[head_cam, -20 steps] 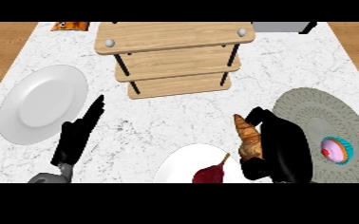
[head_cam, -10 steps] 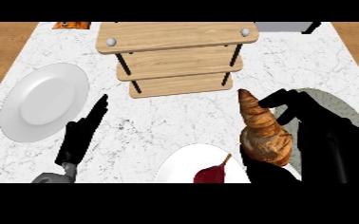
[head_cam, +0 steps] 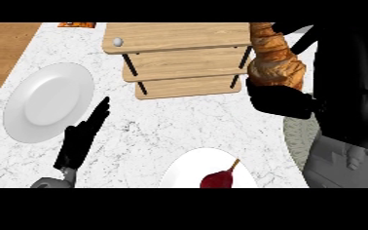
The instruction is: Pick the croissant from the placemat and place it in the tiered shelf
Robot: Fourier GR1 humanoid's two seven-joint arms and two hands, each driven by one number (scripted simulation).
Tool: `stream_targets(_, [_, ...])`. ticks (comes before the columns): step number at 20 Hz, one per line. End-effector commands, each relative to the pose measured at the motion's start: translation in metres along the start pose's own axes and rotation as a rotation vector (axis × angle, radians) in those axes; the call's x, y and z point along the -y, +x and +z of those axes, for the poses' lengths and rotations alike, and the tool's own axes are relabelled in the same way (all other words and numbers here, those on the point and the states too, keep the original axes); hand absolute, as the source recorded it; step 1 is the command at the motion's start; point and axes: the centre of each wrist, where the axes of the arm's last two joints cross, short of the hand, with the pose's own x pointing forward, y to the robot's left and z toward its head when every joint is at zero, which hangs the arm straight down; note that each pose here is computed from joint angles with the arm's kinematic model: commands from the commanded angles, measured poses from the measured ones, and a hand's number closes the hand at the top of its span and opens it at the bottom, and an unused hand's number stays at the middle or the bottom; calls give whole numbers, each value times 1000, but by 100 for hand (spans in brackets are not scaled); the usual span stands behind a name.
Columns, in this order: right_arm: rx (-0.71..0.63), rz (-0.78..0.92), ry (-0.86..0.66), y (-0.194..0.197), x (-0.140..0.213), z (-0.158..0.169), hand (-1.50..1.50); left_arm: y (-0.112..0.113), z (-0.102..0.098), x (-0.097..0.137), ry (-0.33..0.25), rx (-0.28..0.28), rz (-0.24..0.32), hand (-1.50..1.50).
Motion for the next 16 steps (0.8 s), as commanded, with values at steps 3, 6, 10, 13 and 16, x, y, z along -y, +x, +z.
stream_targets(3, [-164, 51, 39, 34, -12, -65, 150, 2, -6, 2, -4, -3, -12, 0])
stream_targets(6, [-133, 83, 56, 31, -30, -95, 150, -2, -10, 11, 2, -5, 3, 0])
stream_targets(10, [-98, 121, 103, 31, -51, -118, 150, -1, -3, 15, -7, -8, 2, 0])
stream_targets(13, [-73, 134, 146, 36, -61, -139, 150, 12, -15, 6, -22, 6, -8, 0])
stream_targets(16, [-72, 124, 194, 23, -92, -139, 150, 13, -6, 16, -17, 11, 0, 0])
